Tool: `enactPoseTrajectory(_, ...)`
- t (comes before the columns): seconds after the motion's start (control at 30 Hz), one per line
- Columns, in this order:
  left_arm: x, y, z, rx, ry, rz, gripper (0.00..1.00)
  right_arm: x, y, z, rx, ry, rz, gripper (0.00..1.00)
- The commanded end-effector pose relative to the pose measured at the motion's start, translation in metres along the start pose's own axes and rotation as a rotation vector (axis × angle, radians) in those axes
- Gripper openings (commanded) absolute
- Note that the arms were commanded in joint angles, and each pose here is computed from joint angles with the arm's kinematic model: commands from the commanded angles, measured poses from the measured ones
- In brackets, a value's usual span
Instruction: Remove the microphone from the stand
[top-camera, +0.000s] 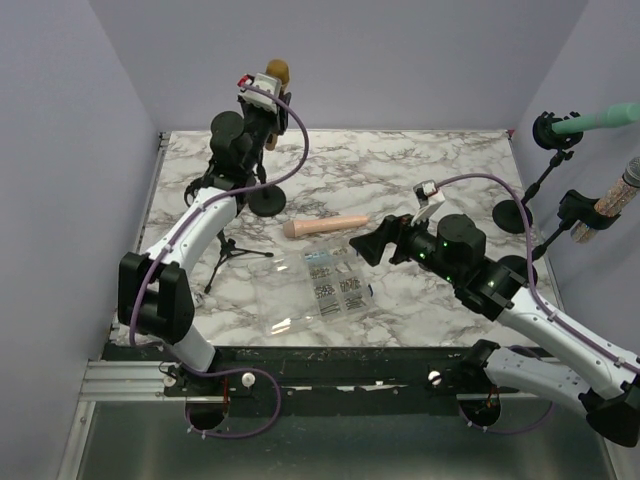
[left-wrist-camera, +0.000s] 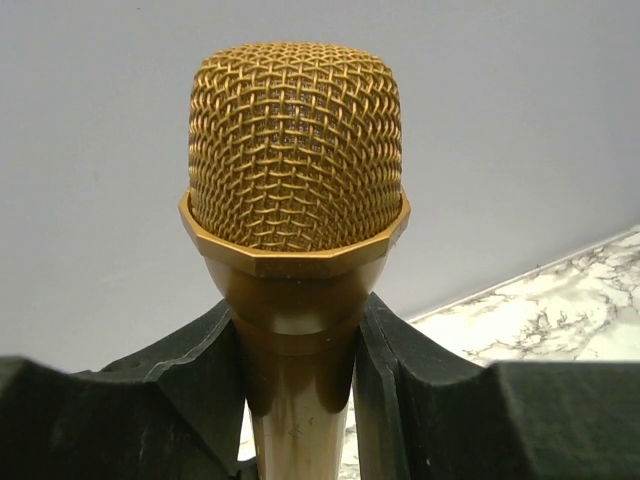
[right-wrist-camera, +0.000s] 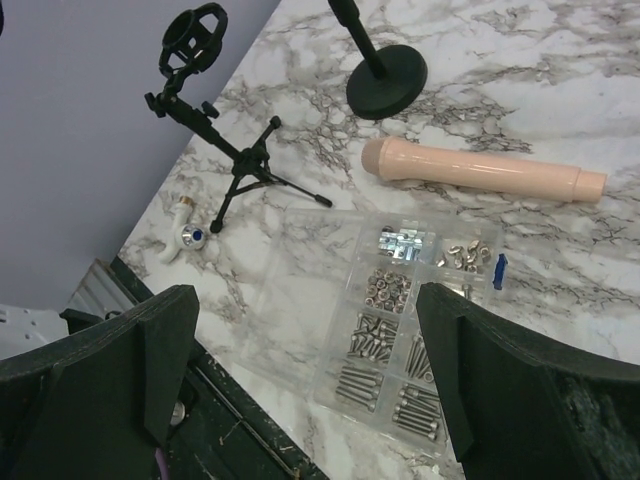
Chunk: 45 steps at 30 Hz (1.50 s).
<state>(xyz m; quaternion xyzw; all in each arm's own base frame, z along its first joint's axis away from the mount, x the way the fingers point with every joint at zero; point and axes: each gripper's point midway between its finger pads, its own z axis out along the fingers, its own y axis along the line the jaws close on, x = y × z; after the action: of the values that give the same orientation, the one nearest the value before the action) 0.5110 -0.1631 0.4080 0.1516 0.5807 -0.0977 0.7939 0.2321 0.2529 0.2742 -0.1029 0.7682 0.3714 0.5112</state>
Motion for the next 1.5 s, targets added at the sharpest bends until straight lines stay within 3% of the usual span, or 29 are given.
enactPoseTrajectory(0.0, -0.029, 0.001, -0.020, -0.091, -0.040, 0.048, 0.00, -0.001, 0.004, -0.001, 0.002, 0.017, 0.033, 1.00)
enactPoseTrajectory(0.17, -0.024, -0.010, -0.026, -0.092, 0.008, 0.006, 0.00, 0.005, -0.003, 0.002, 0.046, 0.047, 0.040, 1.00)
enactPoseTrajectory(0.27, -0.023, -0.014, -0.029, -0.085, 0.053, -0.077, 0.48, 0.006, -0.013, 0.008, 0.100, 0.055, 0.019, 1.00)
enactPoseTrajectory(0.33, -0.024, -0.018, -0.034, -0.068, 0.083, -0.114, 0.67, 0.004, -0.018, 0.014, 0.137, 0.060, 0.011, 1.00)
enactPoseTrajectory(0.53, -0.041, -0.030, -0.057, -0.015, 0.137, -0.214, 0.91, -0.010, -0.020, 0.038, 0.187, 0.046, 0.015, 1.00)
enactPoseTrajectory(0.8, -0.064, -0.042, -0.135, 0.030, 0.167, -0.333, 0.97, -0.044, -0.006, 0.079, 0.206, -0.048, 0.085, 1.00)
enactPoseTrajectory(1.0, -0.072, -0.024, -0.184, -0.035, 0.114, -0.242, 0.99, -0.057, 0.003, 0.107, 0.249, -0.086, 0.104, 1.00)
enactPoseTrajectory(1.27, -0.049, 0.002, -0.221, -0.160, 0.170, -0.110, 0.99, -0.078, 0.043, 0.145, 0.285, -0.208, 0.003, 1.00)
enactPoseTrajectory(1.47, -0.053, 0.015, -0.236, -0.238, 0.132, -0.130, 0.99, -0.094, 0.049, 0.182, 0.388, -0.312, 0.008, 1.00)
